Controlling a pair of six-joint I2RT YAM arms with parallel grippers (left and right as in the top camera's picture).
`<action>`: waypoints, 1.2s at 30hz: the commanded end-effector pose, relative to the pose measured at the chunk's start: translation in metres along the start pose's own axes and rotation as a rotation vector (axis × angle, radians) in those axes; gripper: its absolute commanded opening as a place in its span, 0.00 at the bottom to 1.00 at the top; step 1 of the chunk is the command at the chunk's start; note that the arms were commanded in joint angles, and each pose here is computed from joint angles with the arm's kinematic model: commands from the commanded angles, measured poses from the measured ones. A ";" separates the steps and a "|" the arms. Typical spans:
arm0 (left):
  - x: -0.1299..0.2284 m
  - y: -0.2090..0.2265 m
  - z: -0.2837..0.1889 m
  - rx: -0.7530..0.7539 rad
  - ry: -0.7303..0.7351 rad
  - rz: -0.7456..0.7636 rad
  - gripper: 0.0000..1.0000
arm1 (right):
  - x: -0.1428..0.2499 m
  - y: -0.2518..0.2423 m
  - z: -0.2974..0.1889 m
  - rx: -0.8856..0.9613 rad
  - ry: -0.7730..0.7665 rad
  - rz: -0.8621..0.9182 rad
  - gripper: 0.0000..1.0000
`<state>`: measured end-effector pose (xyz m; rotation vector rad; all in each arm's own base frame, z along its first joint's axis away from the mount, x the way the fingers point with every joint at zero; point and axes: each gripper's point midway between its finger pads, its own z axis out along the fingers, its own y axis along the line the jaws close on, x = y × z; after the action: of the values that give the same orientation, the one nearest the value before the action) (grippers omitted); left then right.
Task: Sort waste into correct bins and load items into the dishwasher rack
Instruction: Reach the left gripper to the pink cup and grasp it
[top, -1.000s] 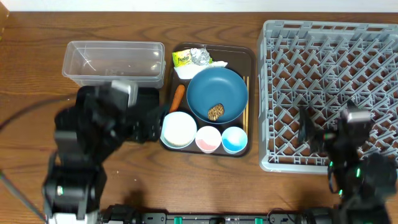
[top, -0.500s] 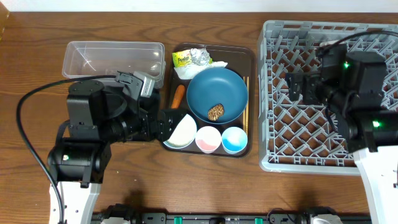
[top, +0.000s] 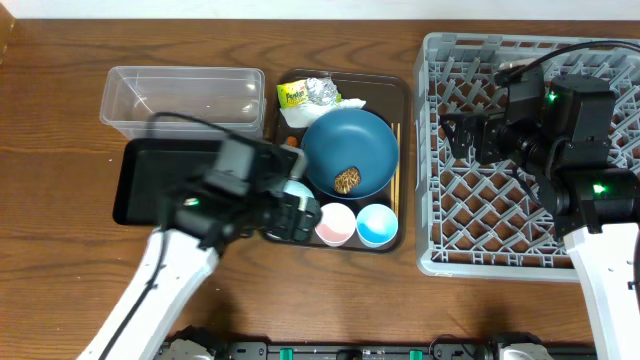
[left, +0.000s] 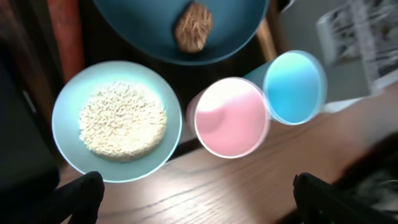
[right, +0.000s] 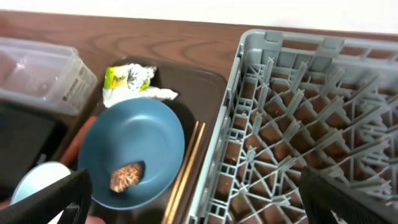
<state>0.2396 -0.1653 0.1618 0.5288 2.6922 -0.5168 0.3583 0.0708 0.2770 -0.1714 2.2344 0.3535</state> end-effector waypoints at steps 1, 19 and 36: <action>-0.004 0.008 0.017 -0.111 0.024 0.015 0.98 | -0.008 -0.006 -0.006 0.032 -0.020 0.094 0.99; 0.003 0.001 0.096 -0.079 0.181 0.048 0.57 | -0.004 -0.007 -0.003 0.032 -0.006 0.097 0.99; 0.019 -0.001 0.117 -0.034 0.270 0.025 0.22 | -0.005 -0.007 -0.003 0.032 -0.010 0.097 0.99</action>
<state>0.2538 -0.2060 0.0546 0.6517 2.9290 -0.4050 0.3586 0.0672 0.2748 -0.0702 2.2547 0.3725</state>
